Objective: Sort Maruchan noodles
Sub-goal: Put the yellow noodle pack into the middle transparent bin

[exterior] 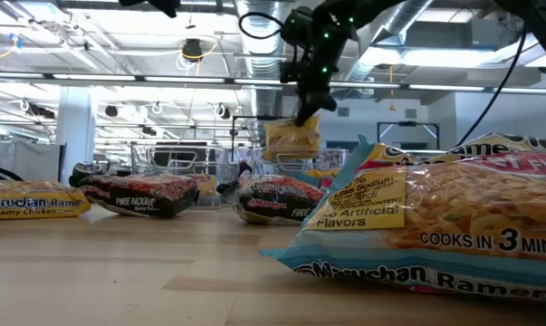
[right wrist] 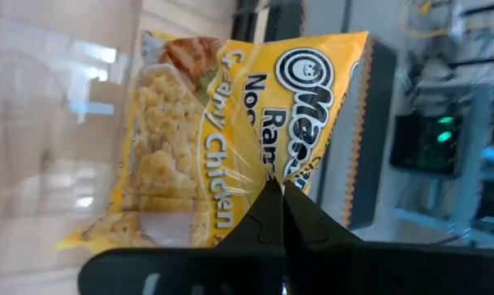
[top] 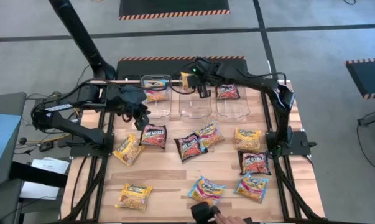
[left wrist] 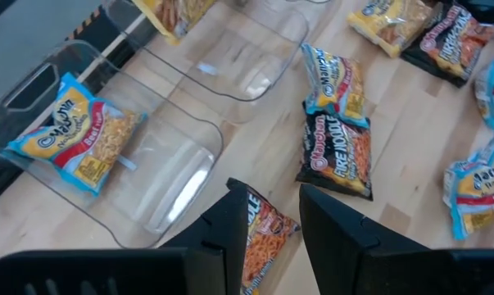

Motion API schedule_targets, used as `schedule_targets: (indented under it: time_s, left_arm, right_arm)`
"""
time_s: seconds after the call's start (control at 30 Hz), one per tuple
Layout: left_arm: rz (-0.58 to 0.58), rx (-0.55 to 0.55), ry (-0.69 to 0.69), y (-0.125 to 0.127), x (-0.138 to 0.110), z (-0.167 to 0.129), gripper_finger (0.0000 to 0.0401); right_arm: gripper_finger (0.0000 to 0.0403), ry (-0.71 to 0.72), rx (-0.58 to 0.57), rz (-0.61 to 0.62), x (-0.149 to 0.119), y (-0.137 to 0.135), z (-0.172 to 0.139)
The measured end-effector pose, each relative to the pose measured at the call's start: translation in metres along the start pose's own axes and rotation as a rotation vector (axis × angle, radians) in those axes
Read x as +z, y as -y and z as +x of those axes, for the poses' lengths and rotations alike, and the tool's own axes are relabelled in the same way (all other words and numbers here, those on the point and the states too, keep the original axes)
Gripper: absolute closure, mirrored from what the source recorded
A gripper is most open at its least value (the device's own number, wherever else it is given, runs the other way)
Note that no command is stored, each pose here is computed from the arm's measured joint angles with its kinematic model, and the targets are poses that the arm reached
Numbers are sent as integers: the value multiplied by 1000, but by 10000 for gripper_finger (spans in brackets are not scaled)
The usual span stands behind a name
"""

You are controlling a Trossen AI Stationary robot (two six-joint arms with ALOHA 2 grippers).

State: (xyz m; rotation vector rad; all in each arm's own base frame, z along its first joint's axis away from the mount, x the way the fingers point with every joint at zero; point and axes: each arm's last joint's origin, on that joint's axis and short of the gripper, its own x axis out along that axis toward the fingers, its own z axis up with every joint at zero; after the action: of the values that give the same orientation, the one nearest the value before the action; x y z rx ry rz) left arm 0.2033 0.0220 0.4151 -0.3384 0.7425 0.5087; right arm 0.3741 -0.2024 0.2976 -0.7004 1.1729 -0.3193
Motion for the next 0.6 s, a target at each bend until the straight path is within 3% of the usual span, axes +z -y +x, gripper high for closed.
schedule_targets:
  time_s: [0.6]
  left_arm:
    - [9, 74, 18, -20, 9, 5, 303]
  right_arm:
    - [399, -23, -11, -24, -23, -16, 45]
